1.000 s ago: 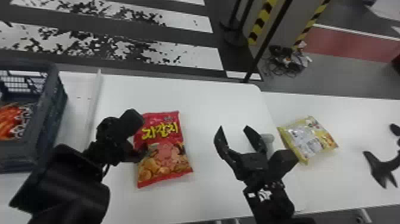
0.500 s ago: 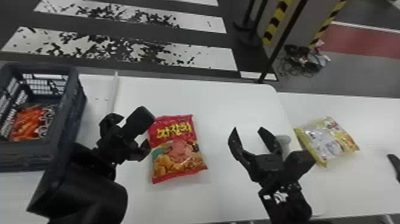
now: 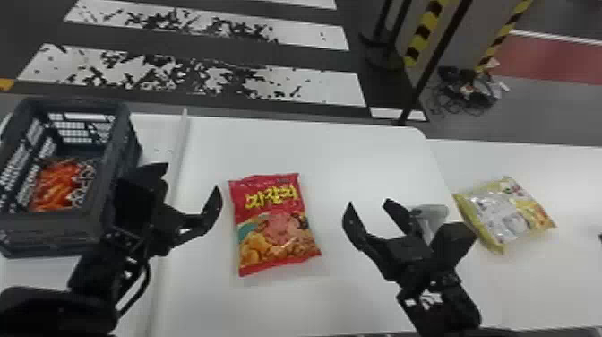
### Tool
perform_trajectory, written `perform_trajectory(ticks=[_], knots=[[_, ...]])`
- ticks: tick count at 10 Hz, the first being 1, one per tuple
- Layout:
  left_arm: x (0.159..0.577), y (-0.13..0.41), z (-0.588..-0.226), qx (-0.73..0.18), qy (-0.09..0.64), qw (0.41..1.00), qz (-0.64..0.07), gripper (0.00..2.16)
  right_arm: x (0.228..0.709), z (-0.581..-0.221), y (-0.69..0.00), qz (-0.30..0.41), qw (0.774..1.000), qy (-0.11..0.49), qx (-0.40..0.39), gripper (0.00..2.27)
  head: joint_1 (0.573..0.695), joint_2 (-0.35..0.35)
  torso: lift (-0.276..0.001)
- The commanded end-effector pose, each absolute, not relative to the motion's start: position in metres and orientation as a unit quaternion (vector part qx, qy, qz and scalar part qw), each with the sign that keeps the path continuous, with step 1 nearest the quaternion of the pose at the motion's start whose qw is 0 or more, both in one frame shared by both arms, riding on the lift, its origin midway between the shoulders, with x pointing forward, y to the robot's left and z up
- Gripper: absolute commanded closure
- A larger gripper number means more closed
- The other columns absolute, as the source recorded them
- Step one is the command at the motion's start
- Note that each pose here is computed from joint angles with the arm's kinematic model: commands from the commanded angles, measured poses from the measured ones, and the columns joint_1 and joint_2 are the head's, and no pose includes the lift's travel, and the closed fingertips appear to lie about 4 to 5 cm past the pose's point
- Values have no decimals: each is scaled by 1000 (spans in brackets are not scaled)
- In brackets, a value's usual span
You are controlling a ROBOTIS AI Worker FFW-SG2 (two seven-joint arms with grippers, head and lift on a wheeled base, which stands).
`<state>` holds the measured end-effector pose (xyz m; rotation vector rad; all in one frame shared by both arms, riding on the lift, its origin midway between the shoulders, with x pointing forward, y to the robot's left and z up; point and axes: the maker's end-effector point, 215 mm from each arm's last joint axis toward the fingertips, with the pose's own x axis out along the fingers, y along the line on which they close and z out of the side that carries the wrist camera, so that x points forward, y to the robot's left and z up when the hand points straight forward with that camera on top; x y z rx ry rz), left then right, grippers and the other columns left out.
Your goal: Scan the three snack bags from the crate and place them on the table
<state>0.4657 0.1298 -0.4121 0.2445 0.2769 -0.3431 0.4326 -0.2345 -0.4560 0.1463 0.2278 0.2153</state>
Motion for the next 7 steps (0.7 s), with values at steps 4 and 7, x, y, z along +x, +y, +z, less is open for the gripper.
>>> perform_trajectory(ticks=[4,7], knots=[[426,192,-403,-18,119,985,-124,36,419,-497,-214,164,954,220,119,120,695,-57,-62],[415,198,-410,-41,123,984,-120,60,402,-522,-204,203,912,301,192,120,695,-12,-62]])
